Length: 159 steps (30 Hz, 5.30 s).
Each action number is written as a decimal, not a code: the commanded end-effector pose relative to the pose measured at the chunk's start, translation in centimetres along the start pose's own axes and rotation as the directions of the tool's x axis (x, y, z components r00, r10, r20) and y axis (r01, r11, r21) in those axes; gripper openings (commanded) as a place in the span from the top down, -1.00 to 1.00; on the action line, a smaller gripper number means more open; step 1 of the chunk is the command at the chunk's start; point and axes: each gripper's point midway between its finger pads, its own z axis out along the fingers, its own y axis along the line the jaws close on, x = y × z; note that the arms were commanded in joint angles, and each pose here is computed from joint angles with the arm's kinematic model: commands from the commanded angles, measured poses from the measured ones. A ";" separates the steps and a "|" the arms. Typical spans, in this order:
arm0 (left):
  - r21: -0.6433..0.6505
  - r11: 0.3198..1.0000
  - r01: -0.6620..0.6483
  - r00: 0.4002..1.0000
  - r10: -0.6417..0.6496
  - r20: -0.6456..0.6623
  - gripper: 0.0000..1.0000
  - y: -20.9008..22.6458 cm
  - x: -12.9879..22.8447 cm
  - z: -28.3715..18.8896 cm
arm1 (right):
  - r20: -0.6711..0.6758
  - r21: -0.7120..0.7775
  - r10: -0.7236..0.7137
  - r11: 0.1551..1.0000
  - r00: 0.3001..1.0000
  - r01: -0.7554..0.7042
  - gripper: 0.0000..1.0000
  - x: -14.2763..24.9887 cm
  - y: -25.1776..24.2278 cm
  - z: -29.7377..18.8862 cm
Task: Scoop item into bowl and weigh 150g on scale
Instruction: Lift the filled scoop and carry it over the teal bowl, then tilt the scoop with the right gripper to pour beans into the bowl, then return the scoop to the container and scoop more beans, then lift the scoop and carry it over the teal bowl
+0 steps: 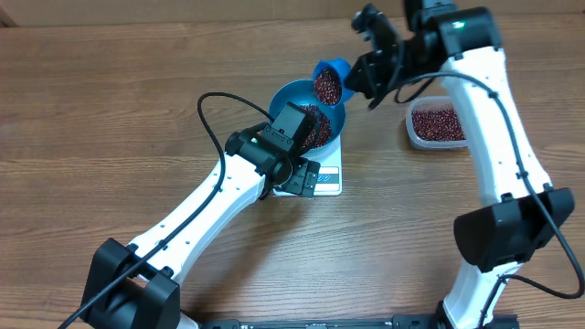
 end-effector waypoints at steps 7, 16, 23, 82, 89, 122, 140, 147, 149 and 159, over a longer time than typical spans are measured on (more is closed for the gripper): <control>0.012 1.000 0.009 1.000 -0.009 0.012 -0.99 -0.2 -0.4 -0.4 | -0.092 0.220 -0.307 0.922 0.947 0.320 0.92 -0.9 2.5 0.9; 0.012 1.000 0.008 1.000 -0.009 0.012 -0.99 -0.2 -0.4 -0.4 | -0.132 0.342 -0.364 0.856 0.922 0.387 0.92 -1.7 2.5 1.1; 0.012 1.000 0.009 1.000 -0.009 0.012 -0.99 -0.2 -0.4 -0.4 | -0.133 0.340 -0.367 0.856 0.921 0.391 0.93 -1.7 2.7 1.2; 0.012 1.000 0.009 1.000 -0.009 0.012 -0.99 -0.2 -0.4 -0.4 | -0.037 0.418 0.501 0.794 0.865 -0.442 0.93 9.4 -14.6 -8.3; 0.012 1.000 0.008 1.000 -0.009 0.012 -0.99 -0.2 -0.4 -0.4 | -0.062 0.582 0.569 0.688 0.820 -0.434 0.93 12.7 -17.7 -7.7; 0.012 1.000 0.009 1.000 -0.009 0.012 -0.99 -0.2 -0.4 -0.4 | -0.095 0.297 0.673 0.723 0.734 -0.624 0.93 15.8 -17.8 -1.3; 0.012 1.000 0.008 1.000 -0.009 0.012 -0.99 -0.2 -0.4 -0.4 | -0.016 -0.162 0.748 0.653 0.664 -0.740 0.93 15.9 -17.8 -6.5; 0.012 1.000 0.009 1.000 -0.009 0.012 -0.99 -0.2 -0.4 -0.4 | -0.021 -0.178 0.757 0.641 0.654 -0.747 0.93 15.9 -17.4 -7.7; 0.012 1.000 0.009 1.000 -0.009 0.012 -0.99 -0.2 -0.4 -0.4 | -0.013 -0.177 0.738 0.662 0.674 -0.728 0.93 15.2 -17.0 -8.5; 0.012 1.000 0.009 1.000 -0.009 0.012 -0.99 -0.2 -0.4 -0.4 | 0.063 -0.163 0.528 0.843 0.847 -0.513 0.93 7.4 -11.3 -11.7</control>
